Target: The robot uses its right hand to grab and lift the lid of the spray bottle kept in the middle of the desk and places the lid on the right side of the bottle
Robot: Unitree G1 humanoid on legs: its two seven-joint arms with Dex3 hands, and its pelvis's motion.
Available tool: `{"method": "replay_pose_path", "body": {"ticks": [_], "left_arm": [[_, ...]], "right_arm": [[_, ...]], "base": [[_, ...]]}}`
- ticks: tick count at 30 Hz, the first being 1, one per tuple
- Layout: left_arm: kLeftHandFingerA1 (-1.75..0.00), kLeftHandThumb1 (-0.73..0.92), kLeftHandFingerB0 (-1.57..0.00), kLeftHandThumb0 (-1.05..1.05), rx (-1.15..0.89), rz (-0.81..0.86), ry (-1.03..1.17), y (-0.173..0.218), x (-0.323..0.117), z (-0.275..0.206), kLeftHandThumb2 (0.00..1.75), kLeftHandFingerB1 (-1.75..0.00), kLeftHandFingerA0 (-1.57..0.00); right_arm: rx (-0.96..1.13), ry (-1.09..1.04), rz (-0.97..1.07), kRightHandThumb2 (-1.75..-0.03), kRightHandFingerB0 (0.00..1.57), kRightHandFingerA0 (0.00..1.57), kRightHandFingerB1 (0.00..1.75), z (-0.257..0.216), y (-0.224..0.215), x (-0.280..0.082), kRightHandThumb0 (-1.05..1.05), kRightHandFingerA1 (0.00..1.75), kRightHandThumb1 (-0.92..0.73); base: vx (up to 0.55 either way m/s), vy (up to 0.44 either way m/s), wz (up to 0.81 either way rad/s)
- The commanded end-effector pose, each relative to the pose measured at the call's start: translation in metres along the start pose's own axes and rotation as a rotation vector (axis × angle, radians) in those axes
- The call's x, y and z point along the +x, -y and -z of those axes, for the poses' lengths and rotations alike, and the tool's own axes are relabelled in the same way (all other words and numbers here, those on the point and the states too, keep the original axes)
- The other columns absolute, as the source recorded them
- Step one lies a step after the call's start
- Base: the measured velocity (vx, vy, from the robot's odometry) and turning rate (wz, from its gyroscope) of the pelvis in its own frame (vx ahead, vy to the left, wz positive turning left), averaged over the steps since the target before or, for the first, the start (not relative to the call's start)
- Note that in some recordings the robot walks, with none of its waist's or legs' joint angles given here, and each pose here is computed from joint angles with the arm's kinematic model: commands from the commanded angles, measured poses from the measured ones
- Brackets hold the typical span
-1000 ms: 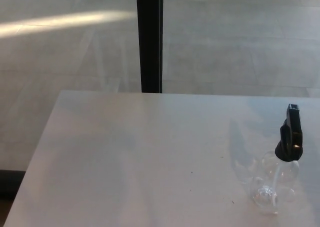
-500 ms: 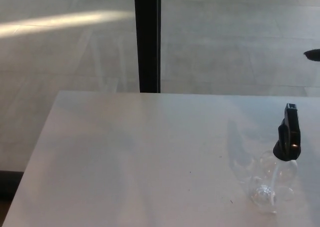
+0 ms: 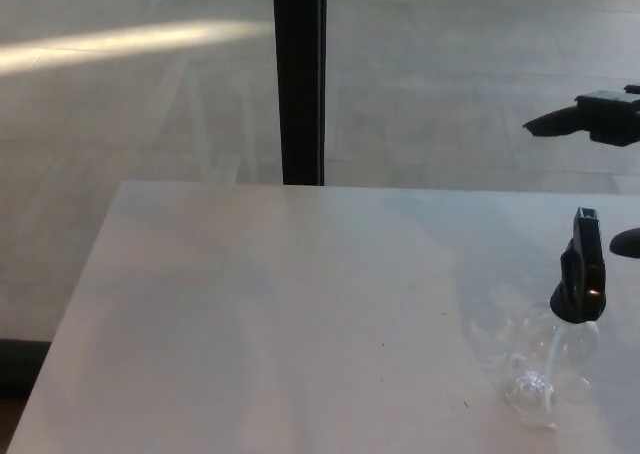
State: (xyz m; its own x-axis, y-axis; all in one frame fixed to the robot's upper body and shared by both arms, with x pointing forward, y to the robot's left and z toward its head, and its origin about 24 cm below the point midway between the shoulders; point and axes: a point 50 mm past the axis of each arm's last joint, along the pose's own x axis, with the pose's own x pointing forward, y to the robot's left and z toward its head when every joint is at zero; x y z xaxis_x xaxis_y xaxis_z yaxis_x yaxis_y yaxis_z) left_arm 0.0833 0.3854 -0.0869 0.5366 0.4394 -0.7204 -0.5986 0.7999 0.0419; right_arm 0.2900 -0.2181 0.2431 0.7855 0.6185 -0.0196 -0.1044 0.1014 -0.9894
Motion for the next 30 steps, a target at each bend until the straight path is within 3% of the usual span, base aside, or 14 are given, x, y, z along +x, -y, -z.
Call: {"method": "replay_pose_path", "body": {"ticks": [1,2,6,7,8,16,22,23,24,27,28,30], "left_arm": [[-0.52,0.73,-0.39,-0.67,0.007,-0.005,0.024,-0.006,-0.002,-0.005,0.62,-0.38,-0.52],[-0.53,0.72,-0.38,-0.67,0.006,-0.005,0.022,-0.006,-0.002,-0.004,0.61,-0.38,-0.53],[-0.52,0.73,-0.38,-0.67,0.012,0.0,0.028,-0.005,-0.002,-0.005,0.62,-0.38,-0.53],[-0.61,0.59,-0.33,-0.7,0.021,-0.004,0.027,-0.005,-0.002,-0.005,0.96,-0.51,-0.48],[-0.52,0.73,-0.39,-0.68,0.019,-0.001,0.027,-0.005,-0.002,-0.003,0.62,-0.38,-0.54],[-0.53,0.74,-0.37,-0.7,0.019,0.016,0.029,-0.004,-0.003,-0.002,0.63,-0.39,-0.53],[-0.54,0.75,-0.36,-0.71,0.027,0.014,0.031,-0.003,-0.002,-0.003,0.62,-0.38,-0.53],[-0.62,0.59,-0.27,-0.7,0.028,0.011,0.031,-0.003,-0.002,-0.003,0.98,-0.51,-0.46],[-0.53,0.75,-0.34,-0.71,0.022,0.013,0.028,-0.004,-0.002,-0.003,0.62,-0.38,-0.53],[-0.52,0.75,-0.35,-0.7,0.015,0.014,0.03,-0.004,-0.002,-0.003,0.62,-0.38,-0.52],[-0.52,0.76,-0.37,-0.7,0.026,0.012,0.022,-0.005,-0.003,-0.001,0.62,-0.38,-0.55],[-0.52,0.76,-0.37,-0.7,0.031,0.008,0.021,-0.005,-0.003,-0.001,0.63,-0.39,-0.55]], "right_arm": [[-0.093,0.021,-0.071,-0.89,0.11,0.12,0.51,-0.003,-0.009,-0.001,-0.25,0.55,-0.33],[-0.107,0.015,-0.091,-0.56,0.25,0.2,0.3,-0.003,-0.011,-0.002,-0.41,0.38,-0.49],[-0.149,0.005,-0.151,-0.55,0.25,0.17,0.29,0.0,-0.017,-0.004,-0.33,0.38,-0.5],[-0.159,-0.002,-0.173,-0.55,0.28,0.18,0.3,0.003,-0.02,-0.005,-0.27,0.38,-0.49],[-0.16,-0.002,-0.183,-0.55,0.3,0.18,0.31,0.004,-0.022,-0.006,-0.25,0.39,-0.49],[-0.142,0.019,-0.211,-0.57,0.36,0.17,0.33,0.003,-0.03,0.001,-0.15,0.4,-0.49],[-0.202,0.015,-0.251,-0.55,0.35,0.19,0.32,0.0,-0.035,0.007,-0.25,0.36,-0.49],[-0.2,0.011,-0.257,-0.55,0.35,0.2,0.32,0.001,-0.036,0.008,-0.24,0.35,-0.49],[-0.203,0.0,-0.269,-0.56,0.36,0.22,0.33,0.002,-0.038,0.008,-0.23,0.34,-0.51],[-0.214,-0.003,-0.28,-0.56,0.37,0.24,0.33,0.003,-0.04,0.009,-0.23,0.35,-0.54],[-0.2,0.002,-0.276,-0.66,0.4,0.37,0.39,0.007,-0.045,0.008,-0.3,0.46,-0.51],[-0.192,0.014,-0.266,-0.57,0.45,0.46,0.34,0.01,-0.047,0.008,-0.23,0.44,-0.56]], "base": [[0.0,0.0,0.0],[0.0,0.0,0.0],[0.0,0.0,0.0],[0.0,0.0,0.0],[0.0,0.0,0.0],[0.0,0.0,0.0],[0.0,0.0,0.0],[0.0,0.0,0.0],[0.0,0.0,0.0],[0.0,0.0,0.0],[0.0,0.0,0.0],[0.0,0.0,0.0]]}}
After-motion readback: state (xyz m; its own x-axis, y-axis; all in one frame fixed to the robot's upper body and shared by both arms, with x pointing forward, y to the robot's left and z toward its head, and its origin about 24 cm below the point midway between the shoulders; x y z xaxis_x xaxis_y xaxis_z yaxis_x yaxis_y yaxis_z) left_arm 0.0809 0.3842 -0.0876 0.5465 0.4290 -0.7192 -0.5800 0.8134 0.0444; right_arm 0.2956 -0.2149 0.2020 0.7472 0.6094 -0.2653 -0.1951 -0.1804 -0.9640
